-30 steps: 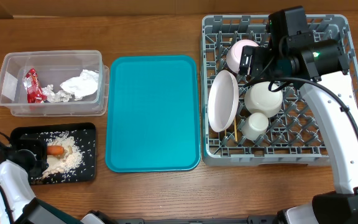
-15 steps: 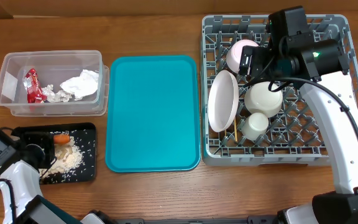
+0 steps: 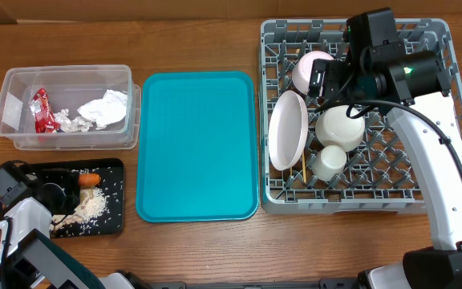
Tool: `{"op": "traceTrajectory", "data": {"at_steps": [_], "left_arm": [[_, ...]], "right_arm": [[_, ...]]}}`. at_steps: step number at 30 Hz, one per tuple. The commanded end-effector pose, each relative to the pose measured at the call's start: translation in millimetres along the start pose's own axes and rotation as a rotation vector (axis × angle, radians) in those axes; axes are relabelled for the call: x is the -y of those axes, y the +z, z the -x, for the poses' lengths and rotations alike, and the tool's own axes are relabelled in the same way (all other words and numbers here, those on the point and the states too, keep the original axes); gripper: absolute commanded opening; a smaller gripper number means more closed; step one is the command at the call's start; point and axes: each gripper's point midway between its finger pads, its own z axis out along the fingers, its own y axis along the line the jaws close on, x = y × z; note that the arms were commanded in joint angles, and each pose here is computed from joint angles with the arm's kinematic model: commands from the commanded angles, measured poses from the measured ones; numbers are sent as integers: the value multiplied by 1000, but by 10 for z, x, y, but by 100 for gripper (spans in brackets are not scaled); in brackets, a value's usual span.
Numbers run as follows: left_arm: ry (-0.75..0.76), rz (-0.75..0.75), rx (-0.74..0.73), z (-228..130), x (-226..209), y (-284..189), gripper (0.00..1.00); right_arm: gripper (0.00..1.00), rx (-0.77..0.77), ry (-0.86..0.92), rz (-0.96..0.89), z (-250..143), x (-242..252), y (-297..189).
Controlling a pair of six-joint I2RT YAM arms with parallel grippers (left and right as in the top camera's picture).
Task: Sort waste into correct bins and load items into the dishwasher
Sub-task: 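Lift the carrot and carry it left to the black rice tray, then lower the carrot onto the black tray and open the left gripper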
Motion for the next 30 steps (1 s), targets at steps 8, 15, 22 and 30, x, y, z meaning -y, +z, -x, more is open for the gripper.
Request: {"op": "traceTrajectory", "data": {"at_steps": [8, 15, 22, 30], "left_arm": [[-10, -22, 1, 5, 35, 27, 56], [74, -155, -93, -124, 343, -57, 76], [219, -274, -115, -260, 849, -518, 76], [530, -317, -13, -633, 1326, -1143, 84]], "right_arm": [[100, 5, 3, -6, 13, 13, 8], [100, 5, 3, -6, 13, 12, 8], [100, 5, 3, -6, 13, 12, 8], [100, 5, 3, -6, 13, 12, 8]]}}
